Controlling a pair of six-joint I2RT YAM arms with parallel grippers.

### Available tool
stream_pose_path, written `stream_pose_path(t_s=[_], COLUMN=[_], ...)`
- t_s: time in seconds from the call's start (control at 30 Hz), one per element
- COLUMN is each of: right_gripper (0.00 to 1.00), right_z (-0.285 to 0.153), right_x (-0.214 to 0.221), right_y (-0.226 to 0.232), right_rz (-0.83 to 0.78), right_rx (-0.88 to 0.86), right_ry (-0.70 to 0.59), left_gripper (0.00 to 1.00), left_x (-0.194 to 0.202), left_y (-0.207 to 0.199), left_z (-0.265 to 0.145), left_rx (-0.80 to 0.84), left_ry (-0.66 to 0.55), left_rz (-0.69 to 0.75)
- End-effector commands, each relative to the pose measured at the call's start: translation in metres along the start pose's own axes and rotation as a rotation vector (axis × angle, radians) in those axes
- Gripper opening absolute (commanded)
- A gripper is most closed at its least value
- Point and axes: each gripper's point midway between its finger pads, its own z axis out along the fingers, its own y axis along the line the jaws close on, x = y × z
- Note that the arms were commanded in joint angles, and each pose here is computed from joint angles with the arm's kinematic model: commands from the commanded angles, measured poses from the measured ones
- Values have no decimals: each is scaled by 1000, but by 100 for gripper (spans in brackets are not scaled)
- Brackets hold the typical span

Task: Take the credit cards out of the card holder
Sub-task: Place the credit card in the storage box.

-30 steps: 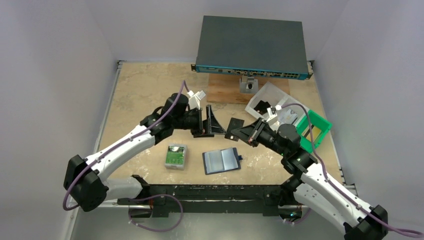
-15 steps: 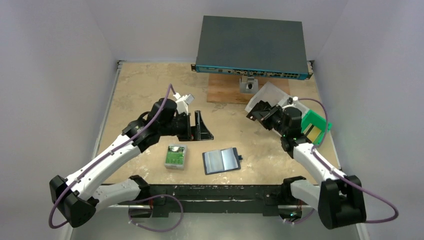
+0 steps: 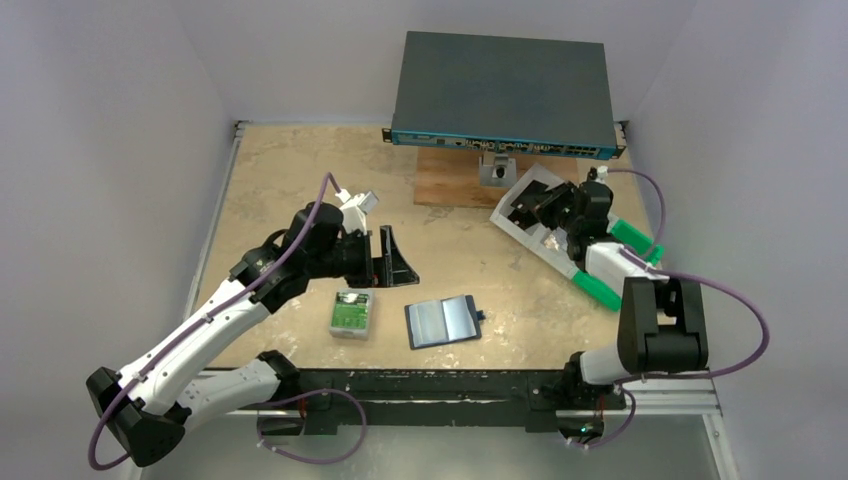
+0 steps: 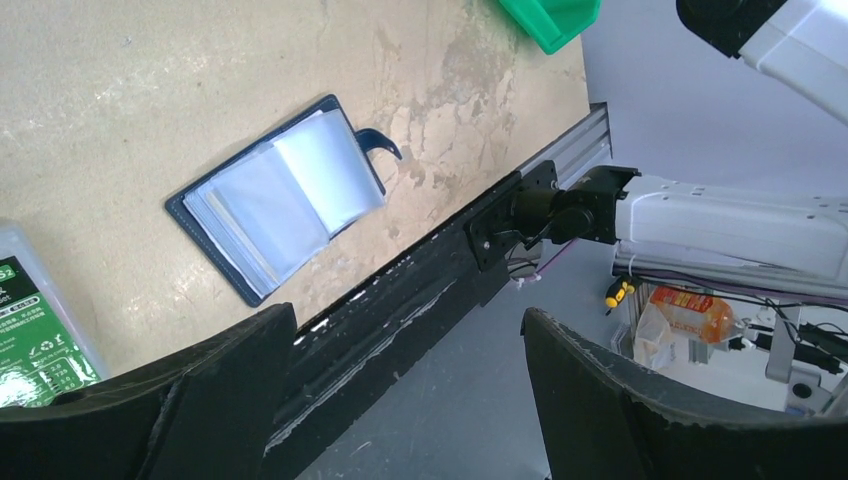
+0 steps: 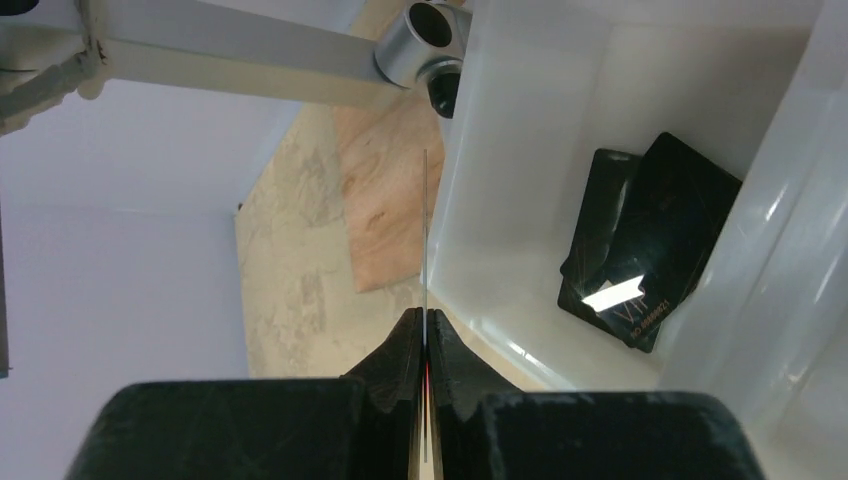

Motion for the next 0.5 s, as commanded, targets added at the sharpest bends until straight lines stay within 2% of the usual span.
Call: stream_pose_path(t_s=[0.0,0.07,0.17,0.37,0.47], right_gripper=[0,2,10,45,52], right_z=[10,13,16,13,6], right_x=[-24,-24,-25,-26,-26], right_y=[2,-2,-5,5,10], right_rz=[-50,-49,-51,-81,-81], right_rx=[5,21,36,7,1], right_ry=[-39,-38,-36,-14,-17], left_gripper=[85,85,85,86,86], left_x=[-6,-8,-9,-10,-10], left_y=[-7,-8,-10,-12,-11], left_z=[-7,-7,-7,-6,-5], left_rx=[13,15,17,25,22], left_ry=[-28,-30,-29,-29,-27], left_rz=[24,26,28,31,30])
